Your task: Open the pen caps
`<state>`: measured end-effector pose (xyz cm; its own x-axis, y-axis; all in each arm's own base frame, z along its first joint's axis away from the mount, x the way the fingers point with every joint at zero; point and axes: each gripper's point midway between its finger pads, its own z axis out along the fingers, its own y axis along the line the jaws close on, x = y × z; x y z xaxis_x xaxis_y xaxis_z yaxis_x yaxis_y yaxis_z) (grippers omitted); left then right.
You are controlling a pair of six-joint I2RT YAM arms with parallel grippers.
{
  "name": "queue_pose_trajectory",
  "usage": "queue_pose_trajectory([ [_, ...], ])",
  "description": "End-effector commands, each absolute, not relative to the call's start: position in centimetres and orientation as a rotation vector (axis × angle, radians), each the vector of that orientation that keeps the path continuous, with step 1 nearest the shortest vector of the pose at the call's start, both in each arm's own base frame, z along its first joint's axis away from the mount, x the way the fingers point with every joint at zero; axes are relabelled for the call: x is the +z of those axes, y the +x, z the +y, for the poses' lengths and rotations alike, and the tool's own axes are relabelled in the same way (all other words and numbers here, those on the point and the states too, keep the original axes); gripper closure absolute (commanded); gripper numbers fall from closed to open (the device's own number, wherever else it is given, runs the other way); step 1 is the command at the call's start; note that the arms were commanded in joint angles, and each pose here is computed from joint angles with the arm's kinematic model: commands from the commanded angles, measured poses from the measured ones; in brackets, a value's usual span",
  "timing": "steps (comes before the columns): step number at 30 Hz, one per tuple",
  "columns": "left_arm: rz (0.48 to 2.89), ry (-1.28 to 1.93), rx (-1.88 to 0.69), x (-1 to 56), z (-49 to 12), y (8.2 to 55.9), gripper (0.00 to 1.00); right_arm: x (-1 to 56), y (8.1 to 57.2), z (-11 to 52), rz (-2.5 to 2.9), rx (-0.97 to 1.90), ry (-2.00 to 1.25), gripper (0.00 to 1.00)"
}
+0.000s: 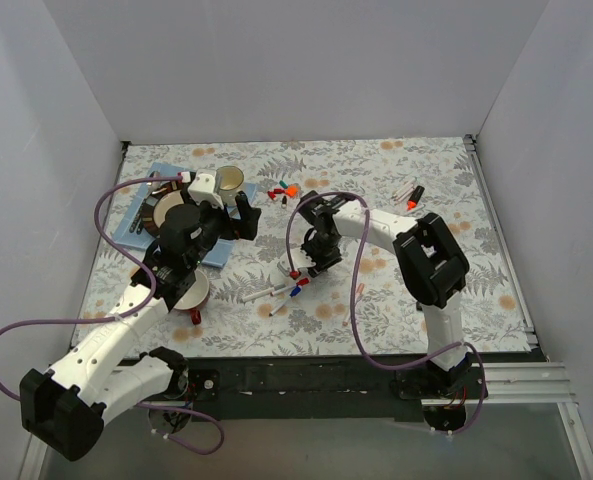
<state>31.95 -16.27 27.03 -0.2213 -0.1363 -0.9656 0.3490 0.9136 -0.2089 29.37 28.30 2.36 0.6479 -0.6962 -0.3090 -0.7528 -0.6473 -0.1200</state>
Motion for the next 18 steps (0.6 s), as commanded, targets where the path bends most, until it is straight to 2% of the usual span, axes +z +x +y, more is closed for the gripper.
queue_pose_trajectory([
  [1,1.704,0.155,-0.46,28.1,-15.9,31.7,0.02,1.3,28.6,26.1,1.237,0.294,-2.794,0.58],
  [7,1.704,0.15,-0.458,28.0,-15.8,31.7,0.02,-0.6,27.6,24.9,1.324,0.339,-2.841,0.72],
  [11,1.707,0.15,-0.457,27.8,-15.8,31.8,0.02,-1.5,28.1,24.4,1.414,0.297,-2.802,0.87],
  [15,1.709,0.152,-0.466,27.7,-15.9,31.8,0.02,-0.7,30.0,24.8,1.535,0.294,-2.612,0.99],
  [18,1.71,0.167,-0.483,27.7,-16.2,31.7,0.02,1.0,31.4,25.2,1.604,0.37,-2.391,0.99],
])
